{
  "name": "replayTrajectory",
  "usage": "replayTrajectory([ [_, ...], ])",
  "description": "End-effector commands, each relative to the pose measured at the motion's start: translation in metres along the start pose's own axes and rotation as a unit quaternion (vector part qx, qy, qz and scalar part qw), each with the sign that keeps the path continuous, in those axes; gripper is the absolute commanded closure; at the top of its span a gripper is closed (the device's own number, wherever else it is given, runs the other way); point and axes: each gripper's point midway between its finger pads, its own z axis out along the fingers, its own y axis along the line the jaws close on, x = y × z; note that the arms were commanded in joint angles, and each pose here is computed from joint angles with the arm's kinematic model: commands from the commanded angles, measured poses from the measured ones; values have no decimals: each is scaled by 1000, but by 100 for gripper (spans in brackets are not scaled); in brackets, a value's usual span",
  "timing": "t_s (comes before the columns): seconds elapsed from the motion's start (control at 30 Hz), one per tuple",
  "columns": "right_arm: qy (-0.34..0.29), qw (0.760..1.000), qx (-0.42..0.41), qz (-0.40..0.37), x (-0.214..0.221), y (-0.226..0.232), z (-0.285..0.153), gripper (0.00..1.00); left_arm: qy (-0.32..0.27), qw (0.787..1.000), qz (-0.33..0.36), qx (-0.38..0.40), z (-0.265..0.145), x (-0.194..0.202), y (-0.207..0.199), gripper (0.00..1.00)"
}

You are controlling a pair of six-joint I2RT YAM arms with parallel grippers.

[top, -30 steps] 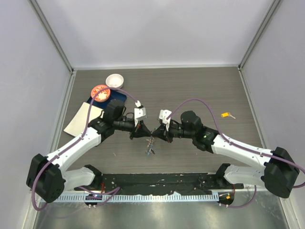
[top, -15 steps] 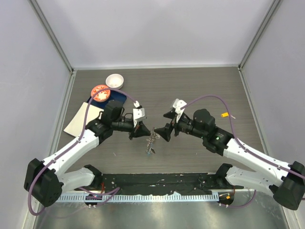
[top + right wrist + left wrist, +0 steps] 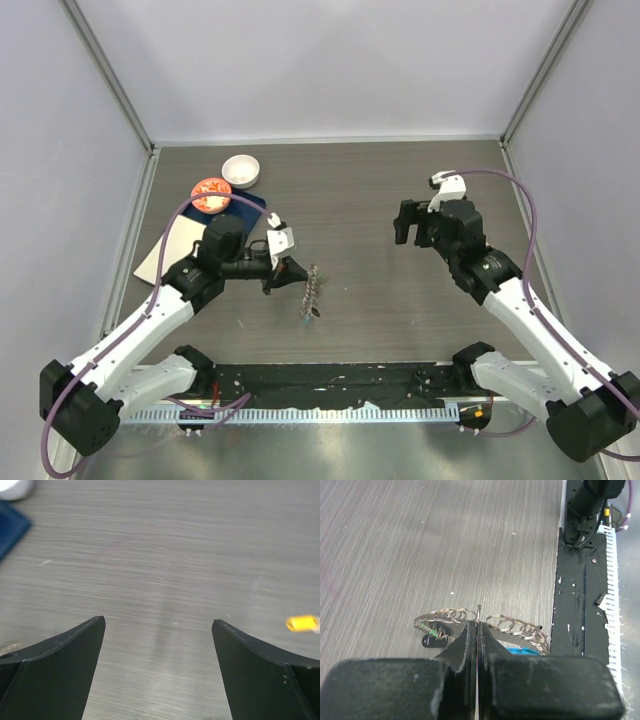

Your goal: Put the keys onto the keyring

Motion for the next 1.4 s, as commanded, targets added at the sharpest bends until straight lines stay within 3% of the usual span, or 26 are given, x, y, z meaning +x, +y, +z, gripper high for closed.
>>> replayTrajectory([
  [0.0,23,988,147,48,5,-65,-2,6,-1,999,-1,-47,-11,-11,7,100],
  [0.2,61,950,289,102,31,-148,4,16,31,992,-45,-112,-23,3,20,100],
  [0.53,83,903,372,197,81,-236,23,38,43,986,-9,-162,-31,10,23,100],
  [0.67,85,900,376,205,92,-253,37,56,41,984,-2,-175,-34,9,24,100],
  [0.83,106,898,377,203,105,-266,57,68,38,983,1,-181,-36,9,25,100],
  [1.37,124,898,380,184,115,-284,83,76,44,981,5,-189,-36,13,29,100],
])
